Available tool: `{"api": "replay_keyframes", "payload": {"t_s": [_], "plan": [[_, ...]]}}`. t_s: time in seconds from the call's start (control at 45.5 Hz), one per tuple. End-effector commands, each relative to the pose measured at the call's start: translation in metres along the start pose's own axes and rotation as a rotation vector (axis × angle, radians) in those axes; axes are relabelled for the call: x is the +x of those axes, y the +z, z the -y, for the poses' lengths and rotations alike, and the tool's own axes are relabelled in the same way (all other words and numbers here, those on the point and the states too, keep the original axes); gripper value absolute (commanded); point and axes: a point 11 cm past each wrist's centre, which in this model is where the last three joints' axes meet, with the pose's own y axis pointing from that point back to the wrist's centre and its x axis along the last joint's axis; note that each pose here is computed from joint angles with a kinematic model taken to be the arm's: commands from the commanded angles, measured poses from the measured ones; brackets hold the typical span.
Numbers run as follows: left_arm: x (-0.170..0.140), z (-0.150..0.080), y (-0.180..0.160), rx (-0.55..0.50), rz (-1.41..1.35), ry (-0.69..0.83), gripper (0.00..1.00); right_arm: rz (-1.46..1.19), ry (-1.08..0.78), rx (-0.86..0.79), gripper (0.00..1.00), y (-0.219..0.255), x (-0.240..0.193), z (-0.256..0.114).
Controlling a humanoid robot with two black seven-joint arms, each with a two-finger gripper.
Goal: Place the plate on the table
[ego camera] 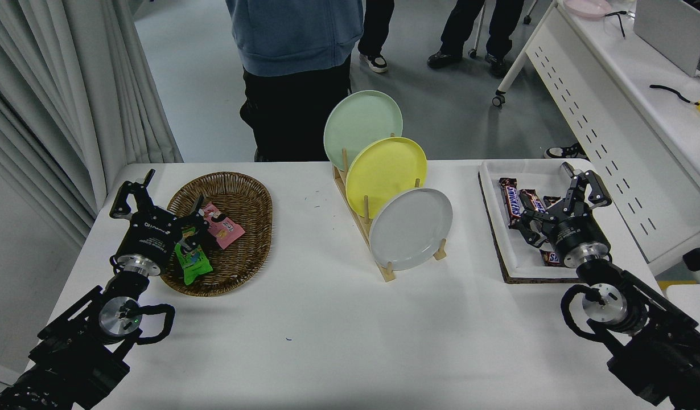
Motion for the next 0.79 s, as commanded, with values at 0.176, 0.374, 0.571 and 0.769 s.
{"api": "replay_keyframes", "payload": {"t_s": [0.176, 0.374, 0.571, 0.769], "plan": [[0.0, 0.0, 0.0, 0.0, 0.0, 0.0, 1.0, -0.056, -0.045, -0.075, 0.99, 0.002, -0.011, 0.006], [0.0, 0.0, 0.0, 0.0, -0.001, -0.001, 1.0, -0.102, -0.065, -0.155, 0.99, -0.002, -0.016, 0.011], [0.0, 0.0, 0.0, 0.0, 0.0, 0.0, 1.0, -0.153, -0.079, -0.147, 0.99, -0.036, -0.016, 0.017], [0.0, 0.0, 0.0, 0.0, -0.001, -0.001, 1.0, -0.276, -0.145, -0.199, 0.99, -0.055, -0.03, 0.02]]}}
